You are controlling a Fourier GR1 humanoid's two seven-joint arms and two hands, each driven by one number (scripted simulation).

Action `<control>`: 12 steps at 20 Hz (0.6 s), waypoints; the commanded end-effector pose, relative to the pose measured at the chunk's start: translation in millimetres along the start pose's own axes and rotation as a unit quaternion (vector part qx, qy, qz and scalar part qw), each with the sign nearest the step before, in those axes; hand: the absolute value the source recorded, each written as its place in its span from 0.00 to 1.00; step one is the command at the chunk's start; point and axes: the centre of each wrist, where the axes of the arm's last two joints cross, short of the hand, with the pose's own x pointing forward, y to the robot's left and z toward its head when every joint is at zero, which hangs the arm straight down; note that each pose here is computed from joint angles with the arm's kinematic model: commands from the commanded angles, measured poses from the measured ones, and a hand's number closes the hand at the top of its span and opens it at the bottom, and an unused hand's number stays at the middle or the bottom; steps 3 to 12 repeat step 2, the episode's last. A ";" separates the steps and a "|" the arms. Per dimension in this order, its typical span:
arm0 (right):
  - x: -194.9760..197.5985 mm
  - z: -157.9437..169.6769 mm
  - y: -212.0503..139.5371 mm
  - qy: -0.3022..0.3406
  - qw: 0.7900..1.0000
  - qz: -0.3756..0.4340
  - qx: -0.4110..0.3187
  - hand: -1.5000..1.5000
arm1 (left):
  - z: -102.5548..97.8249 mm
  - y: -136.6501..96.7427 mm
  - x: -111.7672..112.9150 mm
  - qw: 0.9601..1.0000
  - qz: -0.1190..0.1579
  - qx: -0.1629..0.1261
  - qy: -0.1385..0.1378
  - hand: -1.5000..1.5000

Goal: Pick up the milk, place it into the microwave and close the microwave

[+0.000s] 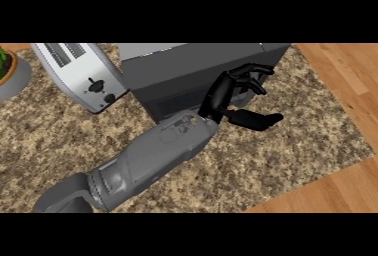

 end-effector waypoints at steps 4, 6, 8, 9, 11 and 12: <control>6.7 2.8 0.8 -0.002 1.000 0.000 -0.003 0.00 | 8.8 88.2 -37.9 0.983 -0.052 0.160 0.070 0.00; 6.7 2.8 0.8 -0.002 1.000 0.000 -0.003 0.00 | 8.8 88.2 -37.9 0.983 -0.052 0.160 0.070 0.00; 6.7 2.8 0.8 -0.002 1.000 0.000 -0.003 0.00 | 8.8 88.2 -37.9 0.983 -0.052 0.160 0.070 0.00; 6.7 2.8 0.8 -0.002 1.000 0.000 -0.003 0.00 | 8.8 88.2 -37.9 0.983 -0.052 0.160 0.070 0.00; 6.7 2.8 0.8 -0.002 1.000 0.000 -0.003 0.00 | 8.8 88.2 -37.9 0.983 -0.052 0.160 0.070 0.00; 6.7 2.8 0.8 -0.002 1.000 0.000 -0.003 0.00 | 8.8 88.2 -37.9 0.983 -0.052 0.160 0.070 0.00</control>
